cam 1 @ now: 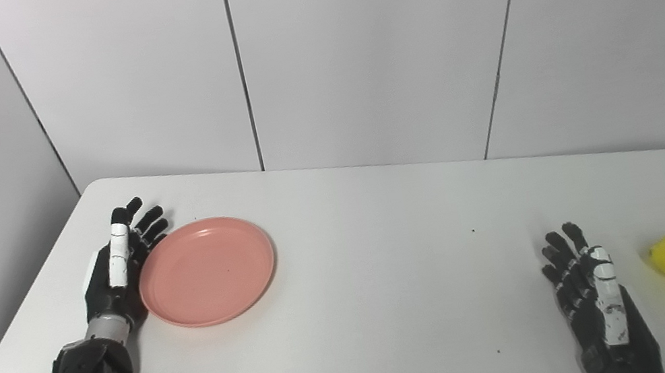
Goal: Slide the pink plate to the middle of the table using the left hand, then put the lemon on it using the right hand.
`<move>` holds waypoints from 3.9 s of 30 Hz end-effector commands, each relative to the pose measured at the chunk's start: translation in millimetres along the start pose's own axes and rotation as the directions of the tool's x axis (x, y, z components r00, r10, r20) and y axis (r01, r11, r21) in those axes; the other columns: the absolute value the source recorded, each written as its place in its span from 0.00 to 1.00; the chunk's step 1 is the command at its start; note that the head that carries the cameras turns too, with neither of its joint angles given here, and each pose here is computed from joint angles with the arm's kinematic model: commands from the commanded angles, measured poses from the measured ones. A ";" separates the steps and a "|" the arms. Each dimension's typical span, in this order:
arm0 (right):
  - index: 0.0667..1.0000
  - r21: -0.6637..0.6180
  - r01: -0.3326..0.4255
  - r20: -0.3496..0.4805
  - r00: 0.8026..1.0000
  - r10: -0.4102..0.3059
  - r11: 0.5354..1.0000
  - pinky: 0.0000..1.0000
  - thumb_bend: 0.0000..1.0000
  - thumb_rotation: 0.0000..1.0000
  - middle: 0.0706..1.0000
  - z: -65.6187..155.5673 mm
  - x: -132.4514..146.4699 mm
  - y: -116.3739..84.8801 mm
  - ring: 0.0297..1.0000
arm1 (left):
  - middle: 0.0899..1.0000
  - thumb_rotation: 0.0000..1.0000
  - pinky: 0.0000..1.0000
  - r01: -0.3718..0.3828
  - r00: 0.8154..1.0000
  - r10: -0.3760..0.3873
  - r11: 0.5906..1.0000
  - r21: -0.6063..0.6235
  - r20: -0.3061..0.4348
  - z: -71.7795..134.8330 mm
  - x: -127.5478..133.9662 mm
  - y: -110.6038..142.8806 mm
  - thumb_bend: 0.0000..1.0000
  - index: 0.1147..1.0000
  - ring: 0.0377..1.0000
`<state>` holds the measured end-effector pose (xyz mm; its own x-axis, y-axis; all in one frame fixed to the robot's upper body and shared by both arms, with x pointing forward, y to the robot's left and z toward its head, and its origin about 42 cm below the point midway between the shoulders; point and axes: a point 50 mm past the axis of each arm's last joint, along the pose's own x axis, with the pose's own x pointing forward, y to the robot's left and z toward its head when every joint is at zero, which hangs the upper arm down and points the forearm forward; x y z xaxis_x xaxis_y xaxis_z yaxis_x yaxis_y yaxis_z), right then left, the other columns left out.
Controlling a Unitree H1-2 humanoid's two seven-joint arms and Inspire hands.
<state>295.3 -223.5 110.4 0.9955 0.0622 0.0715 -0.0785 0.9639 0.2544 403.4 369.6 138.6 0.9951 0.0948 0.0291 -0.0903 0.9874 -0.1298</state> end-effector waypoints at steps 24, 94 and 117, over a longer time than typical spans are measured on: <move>0.98 0.044 0.015 -0.100 0.995 -0.010 0.999 1.00 0.68 0.97 0.95 -29.6 -16.7 7.3 0.97 | 0.85 0.87 0.92 0.039 0.998 -0.040 0.999 -0.021 -0.050 -13.2 9.4 -49.7 0.81 0.90 0.88; 0.97 0.055 0.013 -0.102 0.995 -0.008 0.998 0.99 0.69 0.95 0.94 -29.4 -15.6 17.1 0.96 | 0.79 0.93 0.82 0.157 0.980 -0.155 0.988 0.007 -0.125 -61.4 -16.0 -137.1 0.78 0.88 0.83; 0.97 0.047 0.014 -0.102 0.995 -0.009 0.999 0.98 0.69 0.95 0.95 -29.0 -15.7 22.1 0.96 | 0.76 0.88 0.84 0.174 0.983 -0.171 0.984 0.040 -0.069 -62.5 -23.9 -170.2 0.72 0.86 0.80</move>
<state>294.5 -204.0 110.4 0.9952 0.0718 0.0669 -0.0871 0.9601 0.2659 410.2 201.6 119.5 0.9961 -0.0715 0.0512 0.0752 0.9943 -0.0753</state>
